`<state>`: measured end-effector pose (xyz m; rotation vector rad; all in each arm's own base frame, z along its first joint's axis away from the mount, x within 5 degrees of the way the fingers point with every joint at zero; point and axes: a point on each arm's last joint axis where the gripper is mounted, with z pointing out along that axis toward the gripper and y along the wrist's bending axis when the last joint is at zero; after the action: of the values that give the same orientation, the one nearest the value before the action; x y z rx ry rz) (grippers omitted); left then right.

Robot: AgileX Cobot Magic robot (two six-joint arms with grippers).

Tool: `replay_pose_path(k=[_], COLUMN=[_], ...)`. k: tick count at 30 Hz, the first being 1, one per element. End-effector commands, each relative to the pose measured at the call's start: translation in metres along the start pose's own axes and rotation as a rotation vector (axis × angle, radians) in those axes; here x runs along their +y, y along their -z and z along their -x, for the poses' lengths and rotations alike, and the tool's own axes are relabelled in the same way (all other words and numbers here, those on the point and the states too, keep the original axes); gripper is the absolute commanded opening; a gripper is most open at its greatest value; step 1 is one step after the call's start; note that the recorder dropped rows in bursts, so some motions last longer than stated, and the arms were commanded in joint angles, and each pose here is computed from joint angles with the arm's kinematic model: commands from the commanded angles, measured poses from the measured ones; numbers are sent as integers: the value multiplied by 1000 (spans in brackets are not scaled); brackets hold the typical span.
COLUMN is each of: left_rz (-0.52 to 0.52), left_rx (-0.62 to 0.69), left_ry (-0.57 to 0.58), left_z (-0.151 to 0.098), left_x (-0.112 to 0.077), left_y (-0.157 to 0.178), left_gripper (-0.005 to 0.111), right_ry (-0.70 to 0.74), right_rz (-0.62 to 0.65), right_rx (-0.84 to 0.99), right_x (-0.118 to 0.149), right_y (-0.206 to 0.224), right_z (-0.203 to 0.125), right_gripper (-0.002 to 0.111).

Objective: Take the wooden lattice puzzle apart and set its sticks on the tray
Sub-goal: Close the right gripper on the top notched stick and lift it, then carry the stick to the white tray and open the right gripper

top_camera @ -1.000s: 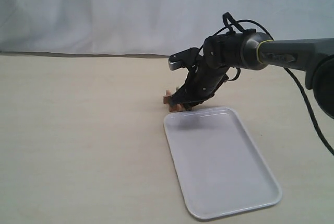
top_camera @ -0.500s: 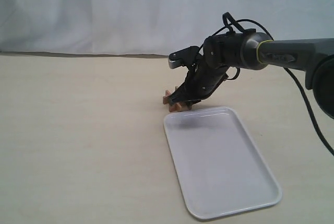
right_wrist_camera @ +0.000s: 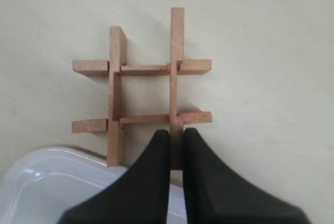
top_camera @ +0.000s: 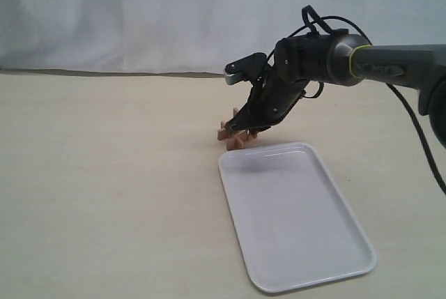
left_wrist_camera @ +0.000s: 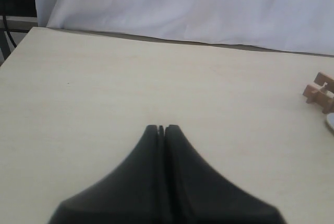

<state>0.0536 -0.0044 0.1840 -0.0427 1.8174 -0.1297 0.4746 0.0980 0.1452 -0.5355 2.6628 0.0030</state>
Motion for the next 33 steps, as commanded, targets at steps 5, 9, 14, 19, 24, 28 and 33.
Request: replay_pose_path(k=[5, 9, 14, 19, 24, 28, 33], left_rz=[1, 1, 1, 1, 2, 2, 2], left_rx=[-11, -11, -11, -11, -9, -9, -9], left_ry=[4, 4, 2, 2, 2, 2, 2], left_z=[0, 0, 0, 0, 0, 0, 0], left_x=[0, 0, 0, 0, 0, 0, 0], left_y=[0, 0, 0, 0, 0, 0, 0], left_gripper=[0, 0, 0, 0, 0, 0, 0], right_ry=[-8, 8, 49, 65, 69, 72, 5], right_rz=[-2, 7, 46, 50, 70, 89, 116], right_rx=[-54, -25, -23, -5, 67, 147, 144], right_x=[-3, -3, 3, 7, 12, 17, 17], right_y=[35, 61, 90, 108, 108, 93, 78], right_z=[10, 10, 0, -24, -53, -77, -93], right_gripper=[5, 5, 5, 5, 5, 5, 4])
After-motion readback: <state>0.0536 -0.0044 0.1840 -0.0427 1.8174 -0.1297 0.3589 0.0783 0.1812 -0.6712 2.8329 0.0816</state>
